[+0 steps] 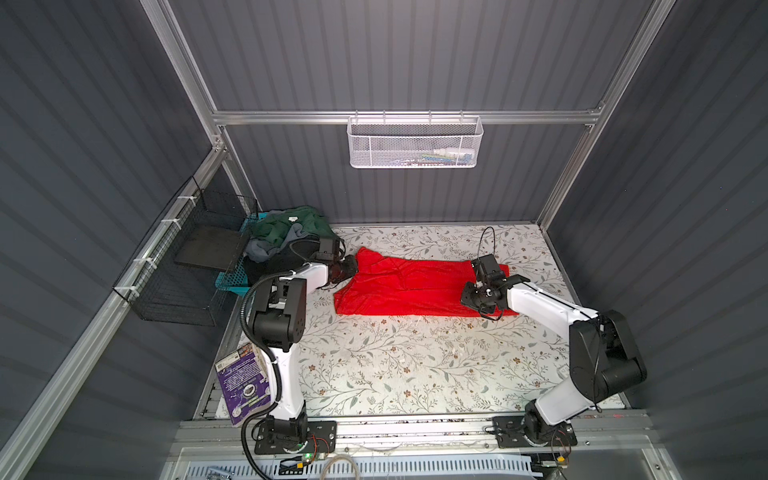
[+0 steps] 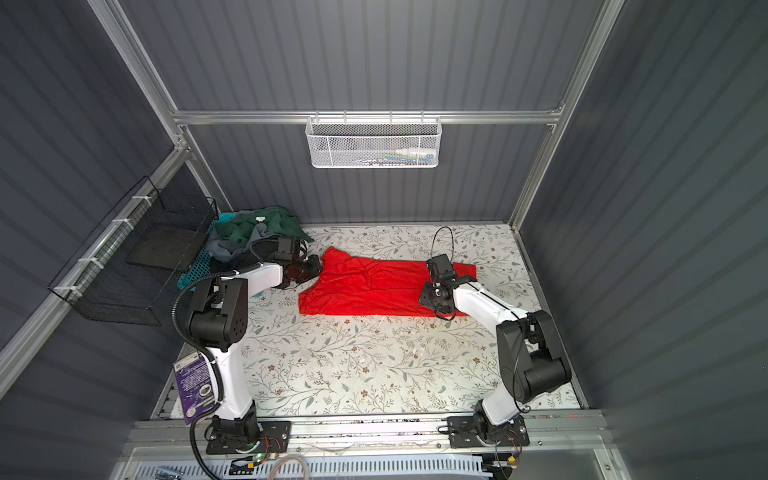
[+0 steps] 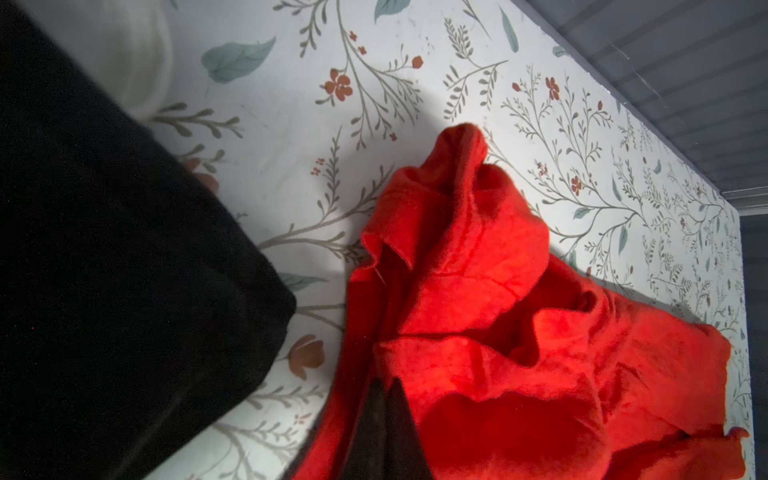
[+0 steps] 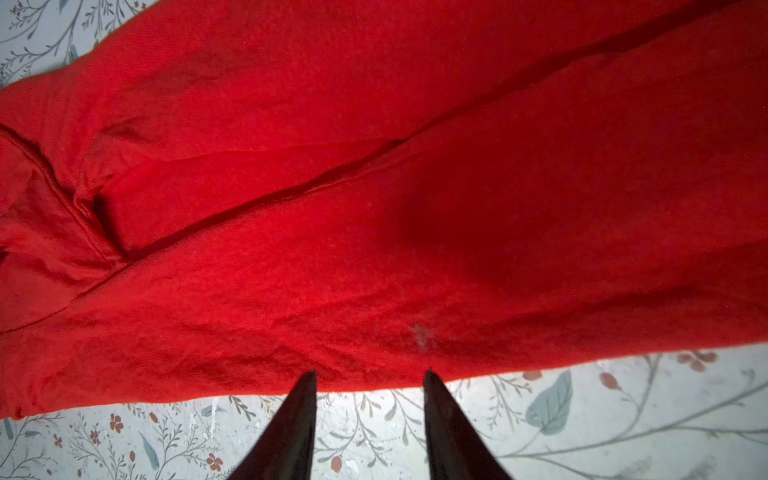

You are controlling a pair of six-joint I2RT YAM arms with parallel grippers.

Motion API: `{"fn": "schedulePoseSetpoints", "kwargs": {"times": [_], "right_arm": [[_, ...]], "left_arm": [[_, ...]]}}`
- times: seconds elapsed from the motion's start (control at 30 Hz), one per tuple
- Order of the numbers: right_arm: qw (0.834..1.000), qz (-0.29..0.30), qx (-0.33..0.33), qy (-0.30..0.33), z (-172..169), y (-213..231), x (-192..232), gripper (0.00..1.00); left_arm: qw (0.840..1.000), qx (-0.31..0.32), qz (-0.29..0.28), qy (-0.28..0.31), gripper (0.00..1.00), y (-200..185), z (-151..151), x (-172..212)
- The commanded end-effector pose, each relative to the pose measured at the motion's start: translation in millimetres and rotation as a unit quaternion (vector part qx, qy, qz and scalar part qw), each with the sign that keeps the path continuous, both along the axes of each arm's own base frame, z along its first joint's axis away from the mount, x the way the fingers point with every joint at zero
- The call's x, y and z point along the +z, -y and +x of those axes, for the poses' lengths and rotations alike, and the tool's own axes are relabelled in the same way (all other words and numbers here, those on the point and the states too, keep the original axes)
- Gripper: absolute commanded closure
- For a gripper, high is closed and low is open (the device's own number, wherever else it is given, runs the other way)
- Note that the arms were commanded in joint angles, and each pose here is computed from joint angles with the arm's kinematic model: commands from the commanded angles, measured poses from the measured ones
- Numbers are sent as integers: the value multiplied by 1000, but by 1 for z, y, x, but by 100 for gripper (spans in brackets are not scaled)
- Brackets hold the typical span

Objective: Fold and stack the t-shirts

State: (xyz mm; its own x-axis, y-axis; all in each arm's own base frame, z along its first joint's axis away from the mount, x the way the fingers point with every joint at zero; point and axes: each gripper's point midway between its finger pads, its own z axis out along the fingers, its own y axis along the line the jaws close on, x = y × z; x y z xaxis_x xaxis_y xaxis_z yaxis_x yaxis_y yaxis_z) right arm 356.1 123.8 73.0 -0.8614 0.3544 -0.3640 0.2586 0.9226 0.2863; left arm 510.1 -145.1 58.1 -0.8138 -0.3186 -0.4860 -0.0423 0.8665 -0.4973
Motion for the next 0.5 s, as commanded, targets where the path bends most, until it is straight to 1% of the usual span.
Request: {"fn": "schedulePoseSetpoints", "kwargs": {"times": [0.0,0.03,0.13,0.2,0.27,0.47], "right_arm": [[1000,-3,-1,-10,-1,1,-7,56],[1000,-3,-1,-11,-1,1,-8,56],[1000,-4,-1,-13,-1,1,-9,56],[1000,-4,-2,-14,-2,2,-10,56],[1000,-6,-1,-15,-2,2,-11,56],[1000,-6,0,-17,0,1,-13,56]], "left_arm": [[999,-23,0,49,100,8,17,36],[997,-26,1,66,100,9,25,49],[996,-30,4,81,100,10,33,62],[995,-32,-3,92,100,13,36,67],[995,-37,-10,97,100,17,39,69],[994,-39,0,107,100,17,47,69]]}}
